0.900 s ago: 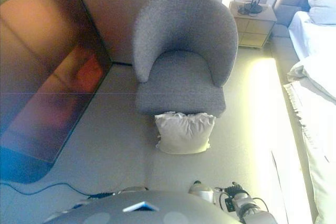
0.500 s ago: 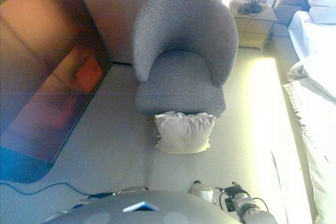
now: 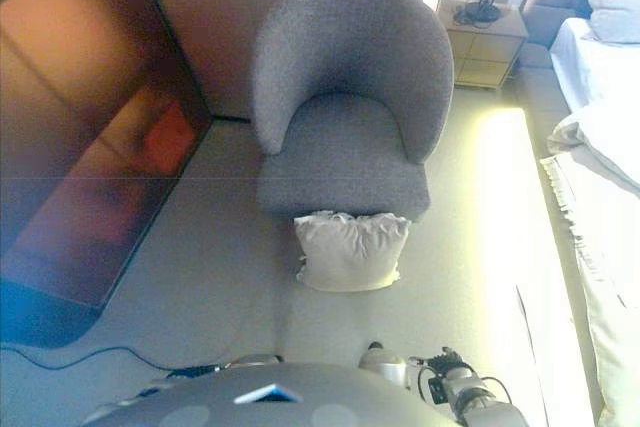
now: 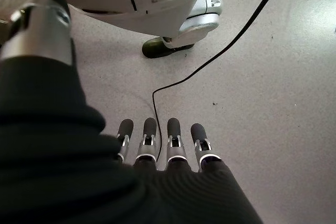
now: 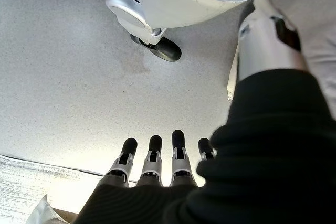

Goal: Pick up the cushion and take it to the sofa

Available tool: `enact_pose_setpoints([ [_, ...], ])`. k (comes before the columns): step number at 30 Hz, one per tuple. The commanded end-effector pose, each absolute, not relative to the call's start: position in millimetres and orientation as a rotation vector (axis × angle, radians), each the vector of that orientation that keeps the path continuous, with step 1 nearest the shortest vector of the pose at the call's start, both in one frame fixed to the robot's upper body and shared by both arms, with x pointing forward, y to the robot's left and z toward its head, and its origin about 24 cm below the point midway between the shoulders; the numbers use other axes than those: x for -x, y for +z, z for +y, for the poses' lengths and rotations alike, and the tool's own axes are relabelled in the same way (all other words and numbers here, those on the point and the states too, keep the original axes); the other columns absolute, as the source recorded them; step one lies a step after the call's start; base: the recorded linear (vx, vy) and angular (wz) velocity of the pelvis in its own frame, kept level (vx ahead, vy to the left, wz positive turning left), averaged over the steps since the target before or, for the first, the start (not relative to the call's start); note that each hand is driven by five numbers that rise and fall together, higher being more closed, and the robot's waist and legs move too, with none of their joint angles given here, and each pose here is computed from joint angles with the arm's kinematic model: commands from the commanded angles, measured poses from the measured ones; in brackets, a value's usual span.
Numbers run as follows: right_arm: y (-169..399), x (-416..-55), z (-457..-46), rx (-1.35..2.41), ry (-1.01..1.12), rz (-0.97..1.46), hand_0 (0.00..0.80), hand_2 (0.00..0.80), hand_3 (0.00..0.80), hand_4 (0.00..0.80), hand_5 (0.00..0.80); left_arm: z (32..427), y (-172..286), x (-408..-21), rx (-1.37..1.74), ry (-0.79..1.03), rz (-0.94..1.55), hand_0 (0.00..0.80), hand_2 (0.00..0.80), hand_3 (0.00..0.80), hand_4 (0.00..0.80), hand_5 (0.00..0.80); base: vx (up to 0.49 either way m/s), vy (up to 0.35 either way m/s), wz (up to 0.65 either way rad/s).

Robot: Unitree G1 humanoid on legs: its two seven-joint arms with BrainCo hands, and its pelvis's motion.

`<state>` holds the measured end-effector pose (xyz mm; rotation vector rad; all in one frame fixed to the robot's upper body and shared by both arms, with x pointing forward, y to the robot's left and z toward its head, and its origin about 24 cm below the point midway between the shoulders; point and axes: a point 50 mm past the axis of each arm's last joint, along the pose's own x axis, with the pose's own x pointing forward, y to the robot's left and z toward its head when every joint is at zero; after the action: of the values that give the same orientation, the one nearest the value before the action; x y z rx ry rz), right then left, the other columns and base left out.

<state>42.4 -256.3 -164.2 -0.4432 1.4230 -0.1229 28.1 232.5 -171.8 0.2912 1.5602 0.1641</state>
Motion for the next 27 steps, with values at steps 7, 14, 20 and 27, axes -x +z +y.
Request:
enact_pose_setpoints([
  [7, -166.3, -63.3, -242.2, 0.441, -0.082, 1.405, 0.0, 0.0, 0.0, 0.0, 0.0, 240.4, -168.6, -47.7, -0.33, 0.177, 1.532, 0.0, 0.0, 0.0, 0.0, 0.0, 0.004, -0.017, 0.0],
  [14, -166.1, -65.5, -242.0, 0.448, -0.072, 1.402, 0.0, 0.0, 0.0, 0.0, 0.0, 243.0, -167.7, -50.0, -0.328, 0.21, 1.51, 0.0, 0.0, 0.0, 0.0, 0.0, 0.002, -0.074, 0.0],
  [20, -163.6, -77.5, -243.6, 0.456, -0.063, 1.383, 0.0, 0.0, 0.0, 0.0, 0.0, 243.5, -166.0, -62.2, -0.32, 0.258, 1.441, 0.0, 0.0, 0.0, 0.0, 0.0, -0.044, -0.138, 0.0],
  [27, -158.2, -91.6, -252.6, 0.467, -0.076, 1.355, 0.0, 0.0, 0.0, 0.0, 0.0, 242.3, -167.4, -54.7, -0.239, 0.31, 1.443, 0.0, 0.0, 0.0, 0.0, 0.0, 0.014, -0.071, -0.08],
])
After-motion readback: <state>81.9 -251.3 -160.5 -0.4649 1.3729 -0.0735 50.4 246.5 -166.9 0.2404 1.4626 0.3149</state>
